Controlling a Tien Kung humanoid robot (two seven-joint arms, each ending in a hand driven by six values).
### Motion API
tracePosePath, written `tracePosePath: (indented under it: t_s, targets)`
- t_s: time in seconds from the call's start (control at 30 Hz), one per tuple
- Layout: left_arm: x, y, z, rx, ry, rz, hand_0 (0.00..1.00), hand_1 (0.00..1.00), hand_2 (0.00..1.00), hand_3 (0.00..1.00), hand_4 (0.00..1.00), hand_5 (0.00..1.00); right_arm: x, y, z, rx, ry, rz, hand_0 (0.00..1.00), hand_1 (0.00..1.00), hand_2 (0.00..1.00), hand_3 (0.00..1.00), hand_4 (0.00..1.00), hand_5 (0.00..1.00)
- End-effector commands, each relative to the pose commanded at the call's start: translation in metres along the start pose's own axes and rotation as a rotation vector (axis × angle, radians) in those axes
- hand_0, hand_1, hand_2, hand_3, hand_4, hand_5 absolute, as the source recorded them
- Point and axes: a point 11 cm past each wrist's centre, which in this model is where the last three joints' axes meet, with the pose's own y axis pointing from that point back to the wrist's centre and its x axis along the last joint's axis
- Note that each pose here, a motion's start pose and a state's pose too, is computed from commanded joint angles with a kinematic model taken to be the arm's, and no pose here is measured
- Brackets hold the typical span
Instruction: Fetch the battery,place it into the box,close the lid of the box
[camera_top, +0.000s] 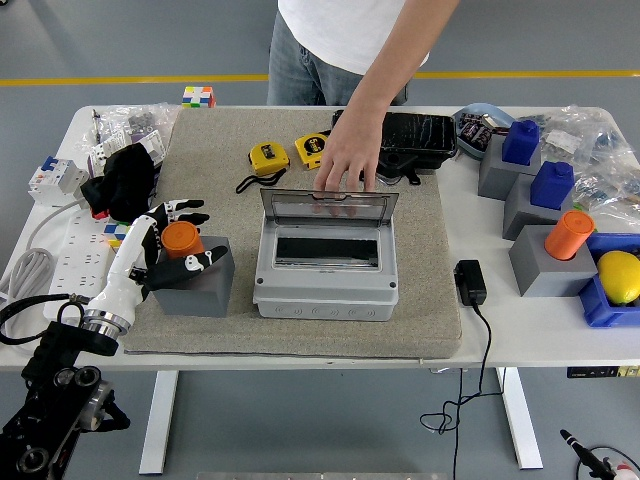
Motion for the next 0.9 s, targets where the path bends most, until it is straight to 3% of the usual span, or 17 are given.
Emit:
tracePosePath:
  t_s: [0.43,0.9]
  targets:
    - [-0.007,-0.003,0.004,-0.022,0.036,0.020,0.603,0.685,0.586,0.614,0.998,0.026,-0.002,0.000,0.000,0.000,-0.001,-0.003,0.943,0.917,0.840,0.821,0.998,0.998]
    - [-0.012,-0.001,-0.001,-0.010,0.045,0.020,0.569,0.670,0.555,0.585,0.998,0.022,-0.002,0.000,0.000,-0.002,-0.002,-0.002,0.942,0.917,0.841,0.821,0.998,0.998]
